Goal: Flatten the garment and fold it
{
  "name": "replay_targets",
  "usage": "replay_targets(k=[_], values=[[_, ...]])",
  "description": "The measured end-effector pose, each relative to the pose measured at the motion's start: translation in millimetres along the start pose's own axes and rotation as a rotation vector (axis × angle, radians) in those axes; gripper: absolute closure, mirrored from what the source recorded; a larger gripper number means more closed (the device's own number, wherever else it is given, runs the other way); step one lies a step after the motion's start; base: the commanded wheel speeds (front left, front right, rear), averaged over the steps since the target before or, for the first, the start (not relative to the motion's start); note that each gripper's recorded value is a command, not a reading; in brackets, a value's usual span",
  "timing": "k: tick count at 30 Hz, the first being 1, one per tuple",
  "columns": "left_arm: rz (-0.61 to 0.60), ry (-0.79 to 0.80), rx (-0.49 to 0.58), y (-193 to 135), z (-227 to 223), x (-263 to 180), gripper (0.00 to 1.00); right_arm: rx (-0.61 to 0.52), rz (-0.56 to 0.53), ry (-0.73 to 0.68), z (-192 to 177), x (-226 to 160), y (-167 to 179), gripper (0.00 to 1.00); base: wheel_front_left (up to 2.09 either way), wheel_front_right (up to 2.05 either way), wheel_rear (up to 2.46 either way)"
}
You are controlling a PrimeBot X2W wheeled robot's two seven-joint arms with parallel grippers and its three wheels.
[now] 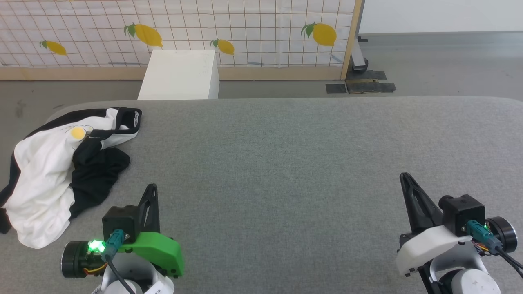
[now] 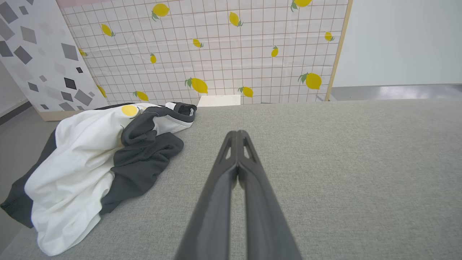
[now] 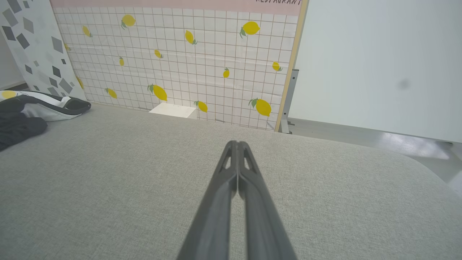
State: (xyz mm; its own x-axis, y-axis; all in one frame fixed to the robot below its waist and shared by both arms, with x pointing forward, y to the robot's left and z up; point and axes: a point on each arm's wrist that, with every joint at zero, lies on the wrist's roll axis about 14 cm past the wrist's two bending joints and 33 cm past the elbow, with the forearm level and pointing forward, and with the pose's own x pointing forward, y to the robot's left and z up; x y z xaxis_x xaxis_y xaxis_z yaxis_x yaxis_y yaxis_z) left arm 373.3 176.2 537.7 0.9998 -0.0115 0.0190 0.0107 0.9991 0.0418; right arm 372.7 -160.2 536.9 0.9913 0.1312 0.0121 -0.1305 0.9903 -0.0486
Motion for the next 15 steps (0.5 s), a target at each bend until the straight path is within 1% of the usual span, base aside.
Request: replay_targets(k=[15], values=[[0.000,0.000,0.000,0.0,0.0,0.0,1.00,0.000,0.000,0.000,0.0,0.0,0.0,1.00,0.00,0.00,0.00]])
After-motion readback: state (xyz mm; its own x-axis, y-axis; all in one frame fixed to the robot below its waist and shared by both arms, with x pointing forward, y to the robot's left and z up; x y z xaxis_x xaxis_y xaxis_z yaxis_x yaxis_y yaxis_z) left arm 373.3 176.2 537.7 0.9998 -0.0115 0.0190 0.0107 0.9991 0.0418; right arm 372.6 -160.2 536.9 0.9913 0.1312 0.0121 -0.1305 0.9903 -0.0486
